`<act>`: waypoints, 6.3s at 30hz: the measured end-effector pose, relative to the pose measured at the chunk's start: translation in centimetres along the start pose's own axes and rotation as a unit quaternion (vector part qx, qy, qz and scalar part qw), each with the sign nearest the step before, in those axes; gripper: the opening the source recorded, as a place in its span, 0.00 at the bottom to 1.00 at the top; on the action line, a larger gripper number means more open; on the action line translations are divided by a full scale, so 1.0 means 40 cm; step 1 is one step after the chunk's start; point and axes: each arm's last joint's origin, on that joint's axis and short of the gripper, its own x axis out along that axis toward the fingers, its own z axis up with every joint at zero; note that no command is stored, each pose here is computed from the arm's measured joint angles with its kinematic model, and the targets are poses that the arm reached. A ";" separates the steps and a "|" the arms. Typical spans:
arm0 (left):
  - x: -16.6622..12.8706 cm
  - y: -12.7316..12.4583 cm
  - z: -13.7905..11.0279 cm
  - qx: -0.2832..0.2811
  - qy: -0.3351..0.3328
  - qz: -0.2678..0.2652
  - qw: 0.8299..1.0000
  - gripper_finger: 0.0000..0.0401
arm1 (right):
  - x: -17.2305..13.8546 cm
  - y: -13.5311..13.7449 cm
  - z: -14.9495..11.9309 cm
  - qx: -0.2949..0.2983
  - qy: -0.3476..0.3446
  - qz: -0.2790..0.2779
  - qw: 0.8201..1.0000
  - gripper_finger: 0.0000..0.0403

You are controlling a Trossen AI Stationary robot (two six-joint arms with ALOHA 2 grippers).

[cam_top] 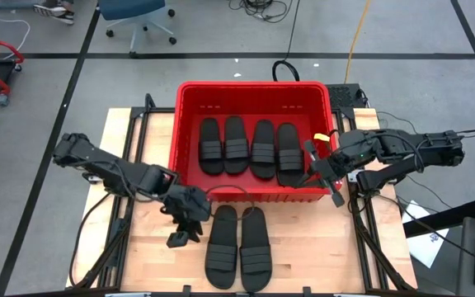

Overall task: Pick and place slides into bin
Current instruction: Put the black slide into the red bin

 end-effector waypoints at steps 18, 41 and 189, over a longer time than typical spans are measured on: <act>0.163 0.137 -0.117 -0.031 -0.067 0.025 0.997 0.30 | 0.000 0.000 -0.001 0.013 0.002 0.001 1.000 0.00; 0.278 0.126 -0.145 -0.023 -0.087 0.034 0.995 0.30 | 0.000 0.000 -0.001 0.014 0.002 0.001 1.000 0.00; -0.387 0.399 0.057 0.147 0.028 0.169 0.974 0.00 | -0.001 -0.010 -0.002 -0.002 0.012 -0.067 0.998 0.00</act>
